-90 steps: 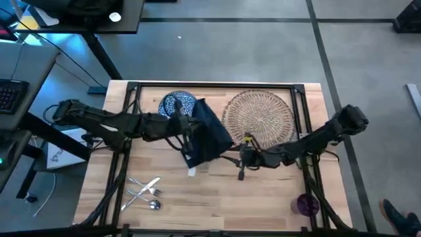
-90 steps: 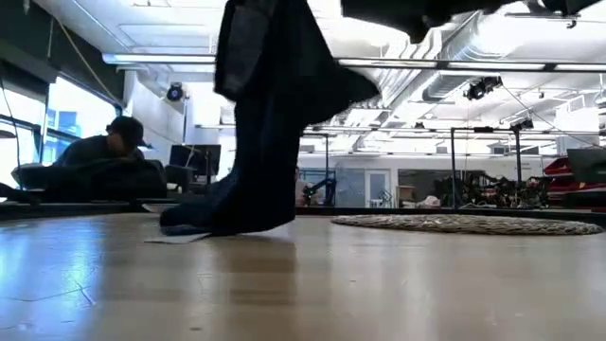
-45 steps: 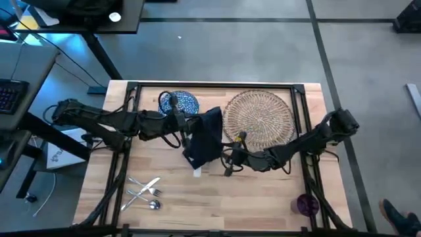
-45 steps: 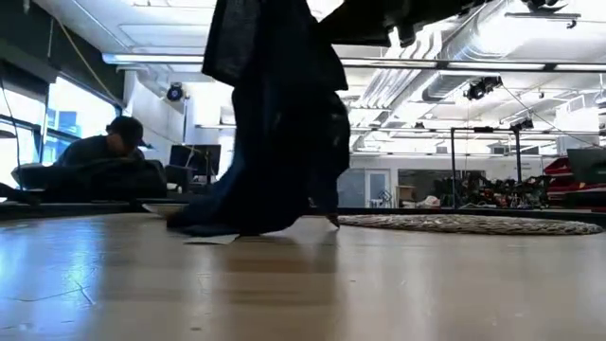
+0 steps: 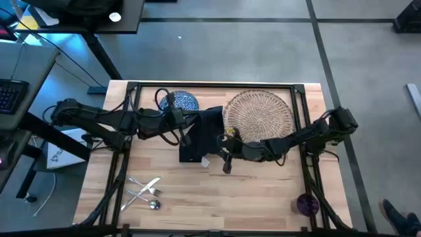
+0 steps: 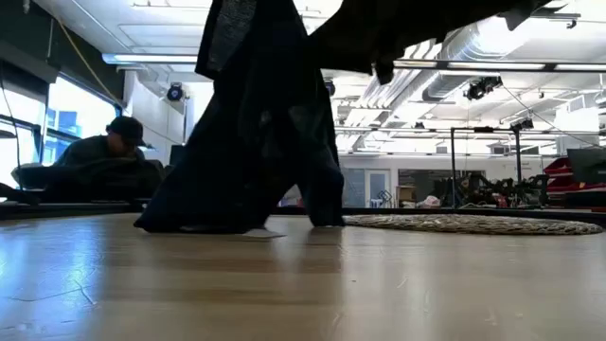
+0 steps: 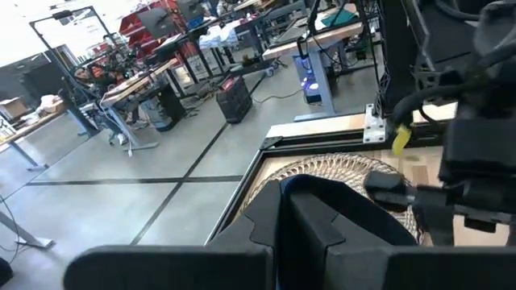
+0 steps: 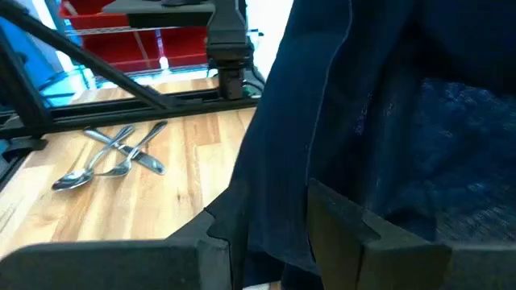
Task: Set table place
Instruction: Fold the blue table napkin
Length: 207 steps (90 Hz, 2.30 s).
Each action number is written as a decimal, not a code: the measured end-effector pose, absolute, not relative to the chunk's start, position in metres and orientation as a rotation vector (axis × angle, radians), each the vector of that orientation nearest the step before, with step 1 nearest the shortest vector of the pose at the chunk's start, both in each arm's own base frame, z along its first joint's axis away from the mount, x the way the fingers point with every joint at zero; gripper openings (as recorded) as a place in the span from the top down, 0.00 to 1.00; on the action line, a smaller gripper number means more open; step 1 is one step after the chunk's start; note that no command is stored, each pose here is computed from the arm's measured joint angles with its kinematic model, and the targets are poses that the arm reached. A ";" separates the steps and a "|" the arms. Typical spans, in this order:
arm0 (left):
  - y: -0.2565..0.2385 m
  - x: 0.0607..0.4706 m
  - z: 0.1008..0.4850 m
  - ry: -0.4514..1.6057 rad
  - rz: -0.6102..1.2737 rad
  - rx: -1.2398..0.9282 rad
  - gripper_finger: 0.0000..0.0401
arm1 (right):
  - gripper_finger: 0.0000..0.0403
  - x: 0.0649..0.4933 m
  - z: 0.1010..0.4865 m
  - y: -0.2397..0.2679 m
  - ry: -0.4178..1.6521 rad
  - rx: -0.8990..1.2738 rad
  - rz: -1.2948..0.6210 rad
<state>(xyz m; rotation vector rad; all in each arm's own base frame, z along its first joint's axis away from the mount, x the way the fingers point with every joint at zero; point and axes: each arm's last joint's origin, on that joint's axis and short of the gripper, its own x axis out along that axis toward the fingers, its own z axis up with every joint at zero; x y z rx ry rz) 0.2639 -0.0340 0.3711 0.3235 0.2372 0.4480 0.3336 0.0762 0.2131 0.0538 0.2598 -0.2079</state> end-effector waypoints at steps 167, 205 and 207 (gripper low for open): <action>-0.027 0.239 0.412 0.113 0.475 0.357 1.00 | 1.00 0.365 0.280 0.051 0.397 -0.402 -0.029; -0.029 0.241 0.422 0.094 0.437 0.400 1.00 | 0.74 0.375 0.276 0.055 0.399 -0.329 -0.013; -0.029 0.242 0.422 0.089 0.430 0.399 1.00 | 0.71 0.376 0.276 0.055 0.398 -0.324 -0.014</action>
